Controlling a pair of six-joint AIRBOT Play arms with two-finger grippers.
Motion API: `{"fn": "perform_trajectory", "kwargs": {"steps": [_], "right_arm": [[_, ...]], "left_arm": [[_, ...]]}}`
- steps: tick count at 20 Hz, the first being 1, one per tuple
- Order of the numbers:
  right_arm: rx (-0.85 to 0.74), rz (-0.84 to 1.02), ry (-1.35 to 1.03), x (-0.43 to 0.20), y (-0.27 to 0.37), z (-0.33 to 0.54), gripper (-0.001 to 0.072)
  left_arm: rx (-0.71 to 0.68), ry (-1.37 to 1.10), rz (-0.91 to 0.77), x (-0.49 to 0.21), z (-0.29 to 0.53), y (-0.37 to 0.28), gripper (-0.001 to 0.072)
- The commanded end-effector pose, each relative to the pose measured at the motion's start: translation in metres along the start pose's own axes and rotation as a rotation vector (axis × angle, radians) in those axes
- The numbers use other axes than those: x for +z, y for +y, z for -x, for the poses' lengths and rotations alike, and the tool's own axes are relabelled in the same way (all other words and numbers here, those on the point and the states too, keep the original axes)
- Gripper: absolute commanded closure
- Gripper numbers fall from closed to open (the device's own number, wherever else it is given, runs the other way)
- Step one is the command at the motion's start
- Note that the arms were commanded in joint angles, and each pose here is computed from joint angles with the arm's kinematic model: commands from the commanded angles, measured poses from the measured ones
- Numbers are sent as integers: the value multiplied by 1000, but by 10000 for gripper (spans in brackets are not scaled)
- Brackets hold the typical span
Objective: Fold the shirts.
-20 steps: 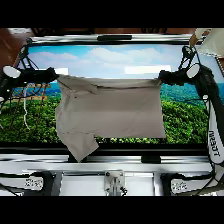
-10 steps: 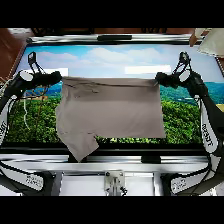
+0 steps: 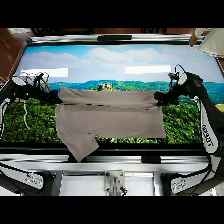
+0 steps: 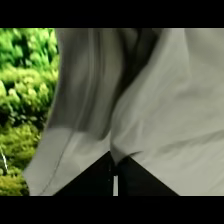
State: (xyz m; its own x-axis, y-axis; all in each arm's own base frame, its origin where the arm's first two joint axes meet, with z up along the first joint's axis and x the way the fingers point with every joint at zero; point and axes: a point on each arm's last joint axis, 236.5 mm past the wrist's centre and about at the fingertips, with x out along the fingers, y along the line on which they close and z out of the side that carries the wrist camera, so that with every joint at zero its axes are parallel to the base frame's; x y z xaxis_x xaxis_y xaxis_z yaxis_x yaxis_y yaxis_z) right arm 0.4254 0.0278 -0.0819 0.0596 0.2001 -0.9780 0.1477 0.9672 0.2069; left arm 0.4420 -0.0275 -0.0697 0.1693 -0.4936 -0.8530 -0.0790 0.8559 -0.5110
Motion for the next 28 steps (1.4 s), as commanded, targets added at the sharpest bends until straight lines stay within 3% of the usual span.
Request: {"fn": "perform_trajectory", "kwargs": {"steps": [1, 2, 3, 6, 10, 16, 25, 26, 27, 28], "right_arm": [[10, -31, 74, -17, 3, -4, 378], [11, -21, 79, -20, 3, 6, 211], [0, 1, 82, -23, 0, 21, 211], [-116, 33, 122, -47, -33, 75, 211], [-168, -1, 168, -98, -77, 119, 211], [-75, -40, 51, -106, -67, 139, 211], [-90, -52, 150, -132, -74, 122, 210], [-81, -64, 173, -138, -74, 110, 210], [-51, -74, 195, -146, -69, 97, 210], [-18, -83, 221, -154, -64, 85, 210]], "left_arm": [[-30, 105, 29, -27, 2, 0, 437], [-39, 124, 48, -30, 10, 0, 218], [-50, 141, 51, -33, 21, 0, 209], [-43, 207, 171, -60, 63, 11, 323], [-40, 272, 196, -151, 72, 15, 322], [-44, 313, 264, -244, 27, 13, 309], [24, 167, 288, -225, -32, -4, 312], [35, 156, 282, -223, -36, -7, 352], [39, 158, 267, -224, -39, -10, 515], [39, 163, 255, -225, -40, -13, 620]]}}
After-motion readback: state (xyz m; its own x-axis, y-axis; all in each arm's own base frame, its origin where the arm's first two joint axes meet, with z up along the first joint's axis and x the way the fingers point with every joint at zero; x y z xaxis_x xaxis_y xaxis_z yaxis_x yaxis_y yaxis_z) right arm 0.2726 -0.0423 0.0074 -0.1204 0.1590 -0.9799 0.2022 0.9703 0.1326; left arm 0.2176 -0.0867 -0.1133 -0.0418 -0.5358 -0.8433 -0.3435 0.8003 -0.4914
